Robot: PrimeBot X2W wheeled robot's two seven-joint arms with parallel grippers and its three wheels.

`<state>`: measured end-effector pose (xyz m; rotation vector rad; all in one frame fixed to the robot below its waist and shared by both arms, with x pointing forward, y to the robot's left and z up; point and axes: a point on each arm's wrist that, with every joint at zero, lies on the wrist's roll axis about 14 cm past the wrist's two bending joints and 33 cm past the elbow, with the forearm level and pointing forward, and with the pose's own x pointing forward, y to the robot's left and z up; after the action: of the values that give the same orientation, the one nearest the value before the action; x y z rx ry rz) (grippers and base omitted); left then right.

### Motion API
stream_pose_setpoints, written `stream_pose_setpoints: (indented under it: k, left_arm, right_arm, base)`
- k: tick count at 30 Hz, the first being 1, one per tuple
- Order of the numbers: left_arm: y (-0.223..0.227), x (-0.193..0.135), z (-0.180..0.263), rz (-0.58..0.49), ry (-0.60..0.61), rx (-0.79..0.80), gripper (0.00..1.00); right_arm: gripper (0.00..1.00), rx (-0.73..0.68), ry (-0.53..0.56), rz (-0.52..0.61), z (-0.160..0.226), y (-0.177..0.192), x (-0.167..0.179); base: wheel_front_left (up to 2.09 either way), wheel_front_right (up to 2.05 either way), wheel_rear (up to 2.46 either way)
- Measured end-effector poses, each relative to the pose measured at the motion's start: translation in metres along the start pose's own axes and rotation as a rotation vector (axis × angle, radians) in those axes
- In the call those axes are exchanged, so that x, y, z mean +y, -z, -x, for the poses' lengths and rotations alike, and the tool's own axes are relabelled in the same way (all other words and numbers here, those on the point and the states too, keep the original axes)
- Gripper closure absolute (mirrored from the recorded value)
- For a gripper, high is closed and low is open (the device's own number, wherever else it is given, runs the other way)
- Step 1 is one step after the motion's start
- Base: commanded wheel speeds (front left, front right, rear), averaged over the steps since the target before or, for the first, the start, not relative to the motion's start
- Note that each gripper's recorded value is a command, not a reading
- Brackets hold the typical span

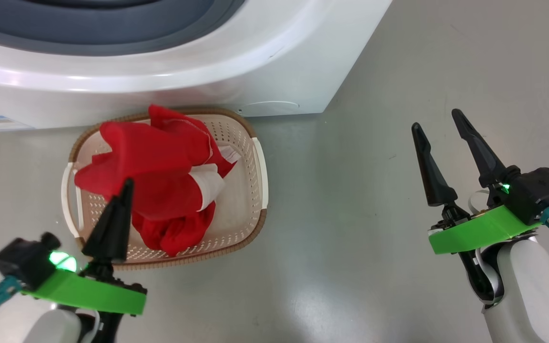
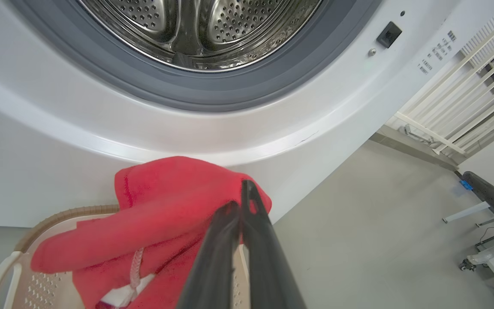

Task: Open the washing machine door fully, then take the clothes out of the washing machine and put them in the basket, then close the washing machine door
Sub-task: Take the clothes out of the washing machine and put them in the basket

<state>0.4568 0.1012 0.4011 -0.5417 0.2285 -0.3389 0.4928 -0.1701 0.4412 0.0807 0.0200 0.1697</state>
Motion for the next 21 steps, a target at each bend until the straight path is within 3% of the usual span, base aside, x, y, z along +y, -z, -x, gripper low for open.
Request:
stream_pose_setpoints:
  k: [3, 5, 21]
  left_arm:
    - [0.018, 0.004, 0.001, -0.020, -0.009, 0.056, 1.00]
    - [0.031, 0.010, -0.001, -0.096, -0.004, 0.107, 1.00]
    - [0.114, 0.061, -0.028, -0.170, -0.110, 0.394, 1.00]
  right_arm:
    - [0.00, 0.005, 0.000, -0.001, 0.000, 0.002, 0.000]
    - [0.00, 0.011, 0.000, -0.002, 0.000, 0.005, 0.000]
    - [0.00, 0.035, 0.016, -0.007, -0.005, 0.020, -0.006]
  base:
    - [0.00, 0.00, 0.00]
    - [0.00, 0.00, 0.00]
    - [0.00, 0.00, 0.00]
